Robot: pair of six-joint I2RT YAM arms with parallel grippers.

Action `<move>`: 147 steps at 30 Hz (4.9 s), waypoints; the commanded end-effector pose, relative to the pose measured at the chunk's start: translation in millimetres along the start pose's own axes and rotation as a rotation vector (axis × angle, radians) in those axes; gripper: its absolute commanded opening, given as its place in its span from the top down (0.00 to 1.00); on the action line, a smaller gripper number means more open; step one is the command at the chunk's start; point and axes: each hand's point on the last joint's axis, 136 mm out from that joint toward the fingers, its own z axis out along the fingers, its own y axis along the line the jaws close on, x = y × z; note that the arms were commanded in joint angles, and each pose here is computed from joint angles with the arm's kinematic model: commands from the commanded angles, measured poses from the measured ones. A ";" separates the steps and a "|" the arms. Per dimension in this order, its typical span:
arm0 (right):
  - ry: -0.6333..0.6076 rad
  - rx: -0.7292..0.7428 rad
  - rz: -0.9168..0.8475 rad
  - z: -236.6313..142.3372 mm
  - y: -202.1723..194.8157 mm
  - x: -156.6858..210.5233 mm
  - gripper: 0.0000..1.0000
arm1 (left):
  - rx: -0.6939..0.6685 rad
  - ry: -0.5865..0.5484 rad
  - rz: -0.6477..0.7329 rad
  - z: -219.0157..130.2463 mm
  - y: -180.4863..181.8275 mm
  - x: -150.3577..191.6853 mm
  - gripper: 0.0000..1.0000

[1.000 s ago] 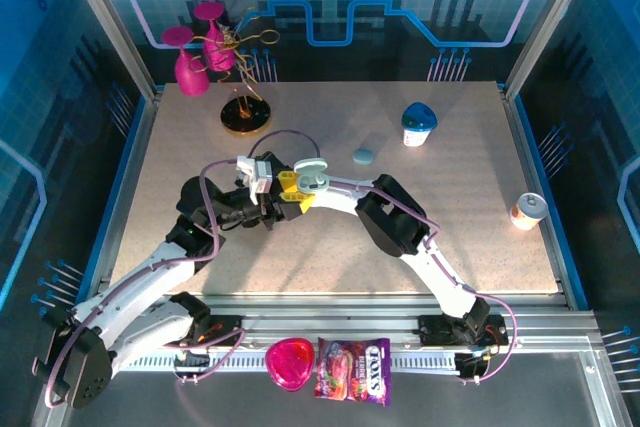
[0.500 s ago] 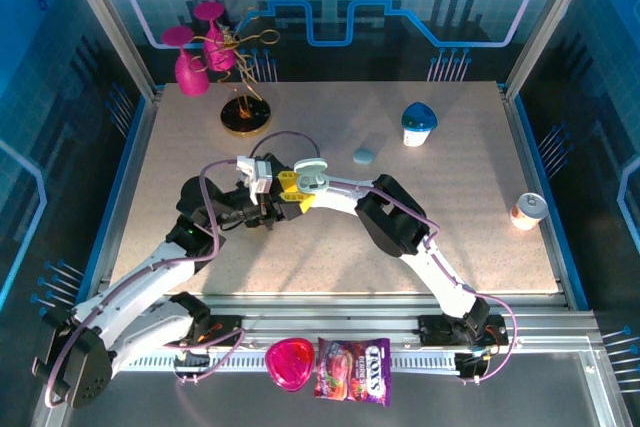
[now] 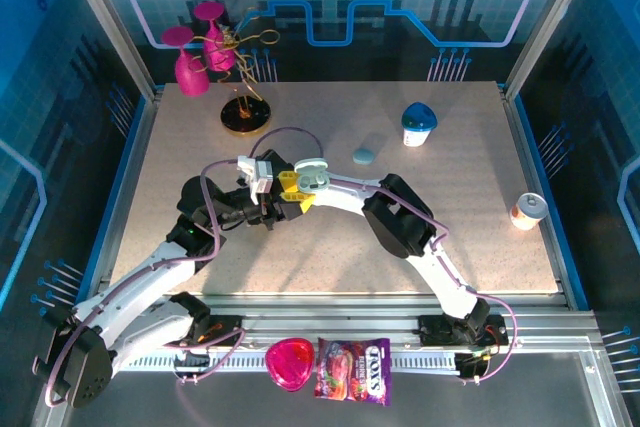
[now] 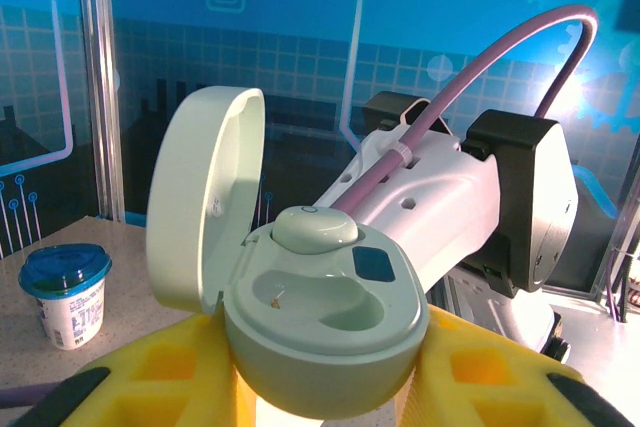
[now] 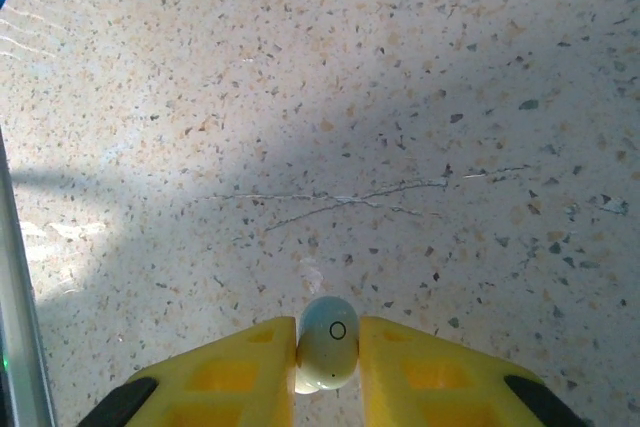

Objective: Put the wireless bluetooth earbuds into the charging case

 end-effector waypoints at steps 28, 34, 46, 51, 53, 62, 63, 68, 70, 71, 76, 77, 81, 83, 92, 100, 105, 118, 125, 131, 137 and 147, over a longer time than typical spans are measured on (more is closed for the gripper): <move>-0.120 0.176 0.167 -112.3 -72.8 58.5 0.69 | 0.003 -0.025 0.038 9.3 5.9 -6.8 0.72; -0.052 0.180 0.190 -77.4 -55.5 53.3 0.62 | 0.003 -0.022 0.039 7.6 4.1 -7.1 0.72; 0.033 0.252 0.269 -57.3 -37.1 66.7 0.50 | 0.004 -0.026 0.049 4.4 0.8 -6.5 0.72; 0.050 0.246 0.281 -46.2 -38.0 68.0 0.51 | 0.006 -0.026 0.047 4.2 0.2 -6.6 0.72; 0.056 0.240 0.284 -43.4 -37.5 68.7 0.52 | 0.007 -0.026 0.046 4.2 0.1 -6.6 0.72; 0.071 0.186 0.278 -38.7 -26.5 71.3 0.56 | 0.007 -0.021 0.043 5.9 2.2 -4.4 0.72; 0.067 0.176 0.276 -38.2 -24.4 70.3 0.56 | 0.010 -0.024 0.045 6.0 1.6 -5.3 0.72; 0.062 0.155 0.277 -35.1 -22.3 68.5 0.58 | 0.012 -0.024 0.043 6.7 2.2 -4.8 0.72; 0.055 0.144 0.275 -34.3 -20.1 66.6 0.59 | 0.012 -0.024 0.044 6.6 2.1 -4.9 0.72; 0.052 0.137 0.276 -34.7 -19.0 65.3 0.59 | 0.011 -0.023 0.043 6.5 2.4 -4.6 0.72; 0.046 0.114 0.277 -33.6 -15.9 64.2 0.62 | 0.011 -0.022 0.046 6.8 2.3 -4.3 0.72; 0.045 0.111 0.278 -33.0 -15.8 63.9 0.62 | 0.012 -0.022 0.046 6.8 2.3 -4.3 0.72; 0.057 0.109 0.286 -29.1 -17.6 67.8 0.63 | 0.011 -0.021 0.044 6.6 2.5 -3.7 0.72; 0.064 0.117 0.290 -27.7 -19.8 70.1 0.63 | 0.011 -0.022 0.046 6.2 1.7 -4.1 0.72; 0.087 0.133 0.296 -24.5 -24.1 73.7 0.63 | 0.010 -0.022 0.046 5.8 1.7 -3.9 0.72; 0.065 0.161 0.238 -27.7 -14.7 60.2 0.63 | -0.011 -0.042 0.067 3.2 1.9 -10.3 0.72; 0.102 0.200 0.231 -18.6 -16.9 60.2 0.63 | -0.009 -0.049 0.073 1.9 -0.4 -14.3 0.72; 0.179 0.376 0.115 -15.9 -18.1 65.9 0.62 | -0.014 -0.047 0.079 0.0 -1.5 -13.4 0.72; 0.222 0.512 0.032 -21.6 -21.9 67.9 0.61 | -0.012 -0.048 0.077 0.1 -1.5 -12.8 0.72; 0.233 0.507 0.020 -19.6 -14.2 68.0 0.61 | -0.012 -0.048 0.075 0.1 -1.2 -13.2 0.72; 0.247 0.502 0.021 -20.1 -12.6 73.0 0.64 | -0.012 -0.048 0.073 0.1 -1.4 -13.3 0.72; 0.237 0.482 0.040 -11.5 -14.3 69.6 0.67 | -0.007 -0.049 0.075 0.8 -2.2 -14.9 0.72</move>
